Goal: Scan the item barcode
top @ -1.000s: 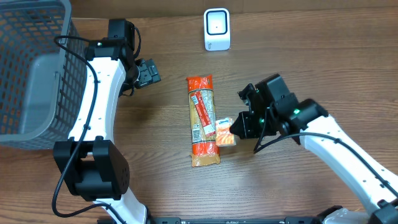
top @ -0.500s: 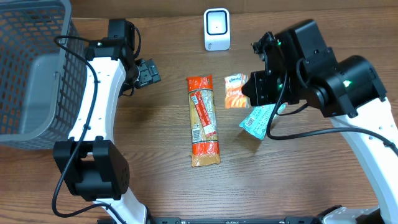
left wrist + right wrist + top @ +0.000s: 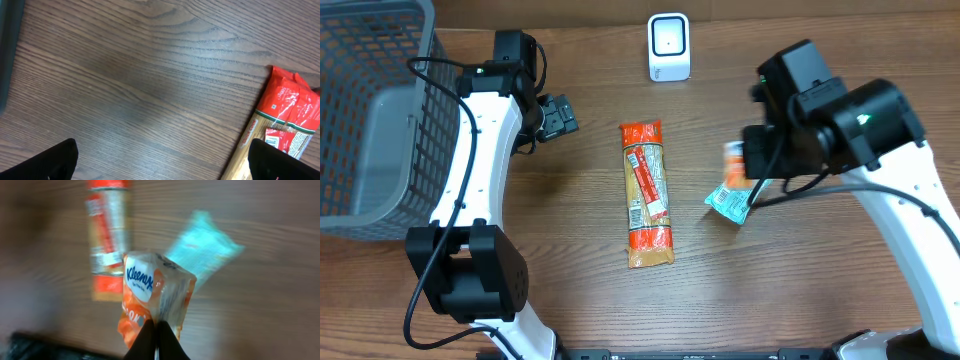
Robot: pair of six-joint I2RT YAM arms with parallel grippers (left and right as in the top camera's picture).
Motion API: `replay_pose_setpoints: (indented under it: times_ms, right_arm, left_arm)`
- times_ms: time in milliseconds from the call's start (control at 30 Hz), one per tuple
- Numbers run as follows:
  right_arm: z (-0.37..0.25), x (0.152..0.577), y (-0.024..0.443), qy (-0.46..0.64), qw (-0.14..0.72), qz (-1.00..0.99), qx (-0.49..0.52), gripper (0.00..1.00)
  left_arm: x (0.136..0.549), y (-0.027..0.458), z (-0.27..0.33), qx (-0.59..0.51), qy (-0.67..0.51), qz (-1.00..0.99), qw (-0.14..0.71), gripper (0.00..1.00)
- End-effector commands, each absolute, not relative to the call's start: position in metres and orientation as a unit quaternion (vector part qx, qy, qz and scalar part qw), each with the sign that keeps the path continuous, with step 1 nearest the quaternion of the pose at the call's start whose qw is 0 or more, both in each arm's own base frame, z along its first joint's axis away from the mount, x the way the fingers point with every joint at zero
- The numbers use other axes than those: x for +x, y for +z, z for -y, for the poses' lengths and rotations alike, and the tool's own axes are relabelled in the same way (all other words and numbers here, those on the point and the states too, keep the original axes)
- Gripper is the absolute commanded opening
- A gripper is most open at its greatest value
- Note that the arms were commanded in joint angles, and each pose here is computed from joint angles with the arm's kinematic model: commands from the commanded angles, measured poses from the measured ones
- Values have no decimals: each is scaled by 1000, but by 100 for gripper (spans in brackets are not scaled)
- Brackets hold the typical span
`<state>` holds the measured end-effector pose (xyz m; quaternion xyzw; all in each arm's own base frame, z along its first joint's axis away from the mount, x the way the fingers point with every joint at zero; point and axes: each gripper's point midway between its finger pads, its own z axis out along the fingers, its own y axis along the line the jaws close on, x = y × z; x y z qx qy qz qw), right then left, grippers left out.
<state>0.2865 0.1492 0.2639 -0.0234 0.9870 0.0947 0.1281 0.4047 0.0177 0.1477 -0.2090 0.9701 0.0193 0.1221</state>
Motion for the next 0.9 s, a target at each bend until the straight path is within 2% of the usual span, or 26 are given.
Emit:
replay_pose_setpoints:
  times_ms: [0,133,433,500,633,867]
  right_arm:
    - [-88,303,260,15,146,-986,78,4]
    - [-62,307,241,27,117,-987,105,4]
    - [-27,313,163,134,60,-979,139,4]
    - [-26,313,150,197,61,-969,133,4]
    - [-19,315,129,255,76,-955,132,4]
    - [-17,317,81,272,108,-946,141,4]
  left_arm:
    - [408,162,-18,-200,17,-969,142,100]
    - [408,162,-18,-200,17,-969,142,100]
    - [408,162,-18,-200,17,-969,142,100]
    - [408,162,-18,-200,17,-969,142,100]
    - [408,162,-18,-200,17,-969,142,100]
    - [408,162,-18,-200,17,-969,142,100]
